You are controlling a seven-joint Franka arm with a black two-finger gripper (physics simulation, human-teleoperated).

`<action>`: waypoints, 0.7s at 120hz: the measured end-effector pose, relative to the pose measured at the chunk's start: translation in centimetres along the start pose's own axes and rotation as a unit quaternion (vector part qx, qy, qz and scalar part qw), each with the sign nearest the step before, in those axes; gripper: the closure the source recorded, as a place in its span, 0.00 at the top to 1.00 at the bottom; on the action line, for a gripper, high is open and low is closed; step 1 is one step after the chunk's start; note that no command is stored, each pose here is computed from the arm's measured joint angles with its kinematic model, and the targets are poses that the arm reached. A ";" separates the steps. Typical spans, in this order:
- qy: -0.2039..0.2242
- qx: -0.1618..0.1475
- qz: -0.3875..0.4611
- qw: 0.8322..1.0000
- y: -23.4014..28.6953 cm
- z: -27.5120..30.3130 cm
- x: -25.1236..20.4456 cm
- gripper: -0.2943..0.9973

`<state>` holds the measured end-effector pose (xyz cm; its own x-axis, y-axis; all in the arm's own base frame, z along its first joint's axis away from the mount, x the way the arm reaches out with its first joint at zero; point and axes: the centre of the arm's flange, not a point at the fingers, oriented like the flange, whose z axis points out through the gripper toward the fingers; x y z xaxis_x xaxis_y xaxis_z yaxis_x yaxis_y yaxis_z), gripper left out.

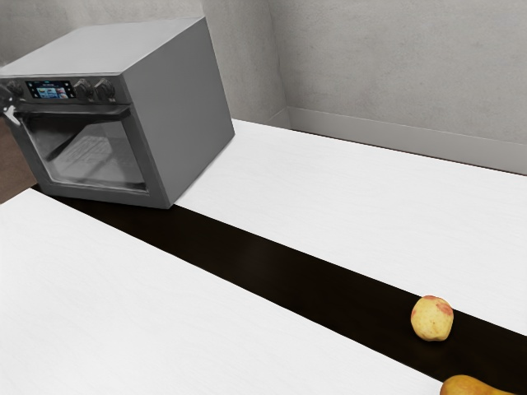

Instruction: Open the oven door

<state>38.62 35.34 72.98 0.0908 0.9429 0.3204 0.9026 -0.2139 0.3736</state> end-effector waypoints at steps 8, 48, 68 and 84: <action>0.009 -0.033 -0.027 0.999 0.9 0.9 1.2 0.77; 0.045 -0.122 -0.108 0.986 4.2 7.0 8.5 0.77; 0.049 -0.133 -0.137 0.980 4.2 8.8 9.7 0.77; 0.043 -0.122 -0.161 0.979 2.9 9.2 6.8 0.77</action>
<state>45.72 43.42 68.24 -0.2260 0.9490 0.2200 0.7507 0.0257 0.6602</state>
